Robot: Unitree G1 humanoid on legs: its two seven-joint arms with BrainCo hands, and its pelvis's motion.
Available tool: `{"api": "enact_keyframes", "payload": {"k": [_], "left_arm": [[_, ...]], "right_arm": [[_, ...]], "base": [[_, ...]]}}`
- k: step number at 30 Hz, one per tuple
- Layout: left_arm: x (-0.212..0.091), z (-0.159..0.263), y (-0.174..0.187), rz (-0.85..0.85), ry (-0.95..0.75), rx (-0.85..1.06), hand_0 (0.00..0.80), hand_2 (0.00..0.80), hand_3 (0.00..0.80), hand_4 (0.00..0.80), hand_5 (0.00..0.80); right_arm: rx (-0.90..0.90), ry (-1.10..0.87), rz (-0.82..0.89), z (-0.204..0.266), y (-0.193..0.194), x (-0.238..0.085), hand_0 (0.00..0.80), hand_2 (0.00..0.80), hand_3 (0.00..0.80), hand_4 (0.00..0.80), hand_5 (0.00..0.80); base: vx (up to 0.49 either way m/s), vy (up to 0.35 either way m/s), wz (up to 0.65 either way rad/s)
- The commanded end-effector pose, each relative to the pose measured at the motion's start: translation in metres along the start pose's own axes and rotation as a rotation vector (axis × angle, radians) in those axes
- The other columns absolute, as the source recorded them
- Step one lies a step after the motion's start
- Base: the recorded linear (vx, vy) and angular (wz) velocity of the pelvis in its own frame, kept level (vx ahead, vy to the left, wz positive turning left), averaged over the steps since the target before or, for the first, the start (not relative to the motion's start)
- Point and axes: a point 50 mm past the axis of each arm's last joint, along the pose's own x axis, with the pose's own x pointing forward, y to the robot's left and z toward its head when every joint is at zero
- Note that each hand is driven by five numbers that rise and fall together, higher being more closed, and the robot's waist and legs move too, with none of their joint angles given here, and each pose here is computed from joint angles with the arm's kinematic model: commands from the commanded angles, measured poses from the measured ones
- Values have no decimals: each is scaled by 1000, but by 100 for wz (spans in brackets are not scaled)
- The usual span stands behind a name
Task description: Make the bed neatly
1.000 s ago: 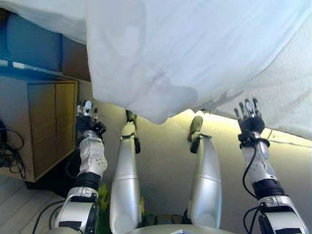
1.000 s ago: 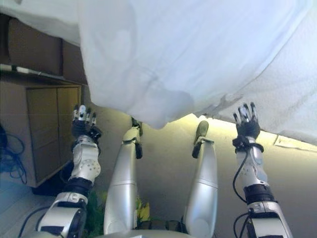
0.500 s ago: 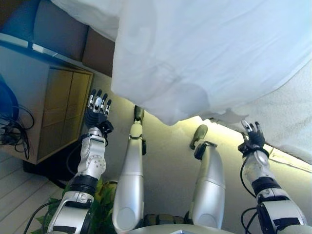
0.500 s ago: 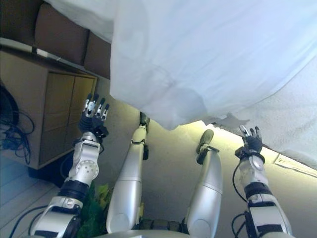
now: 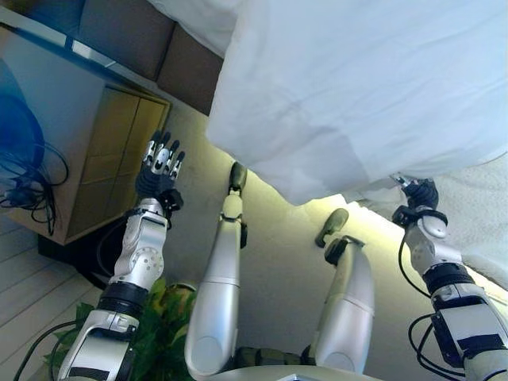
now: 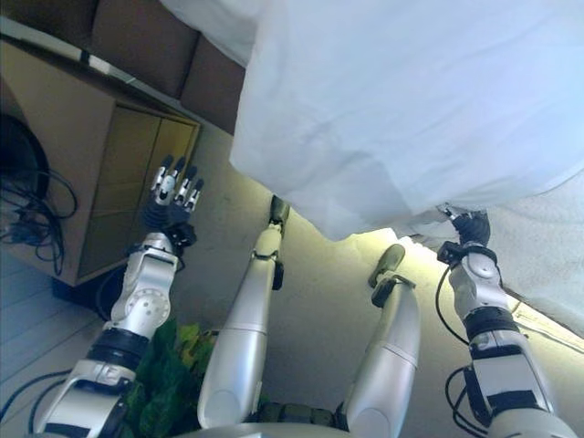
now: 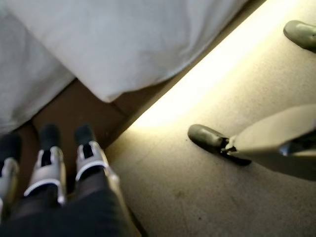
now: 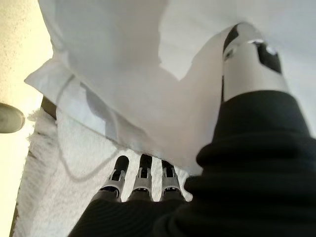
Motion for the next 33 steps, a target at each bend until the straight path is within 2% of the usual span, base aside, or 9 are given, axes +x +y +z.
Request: {"api": "enact_keyframes", "payload": {"k": [1,6,7,9,22,33], "left_arm": [[2,13,-5,-32,-58,-23,0,0,0,0,0],[2,12,-4,-31,-54,-28,0,0,0,0,0],[1,12,-3,-29,-54,-31,0,0,0,0,0],[0,11,-4,-27,-52,-33,0,0,0,0,0],[-2,9,-1,-15,-57,-46,0,0,0,0,0],[-2,15,5,11,-106,-31,0,0,0,0,0]], "right_arm": [[-84,-140,107,34,16,2,0,0,0,0,0],[-100,-148,135,41,23,3,0,0,0,0,0],[-104,-146,141,41,25,3,66,66,66,66,66],[-107,-137,146,40,26,3,800,800,800,800,800],[-43,-75,145,23,22,0,800,800,800,800,800],[81,35,69,-24,-12,-16,800,800,800,800,800]], "base": [[0,0,0],[0,0,0],[0,0,0],[0,0,0],[1,0,0],[-49,-23,-2]]}}
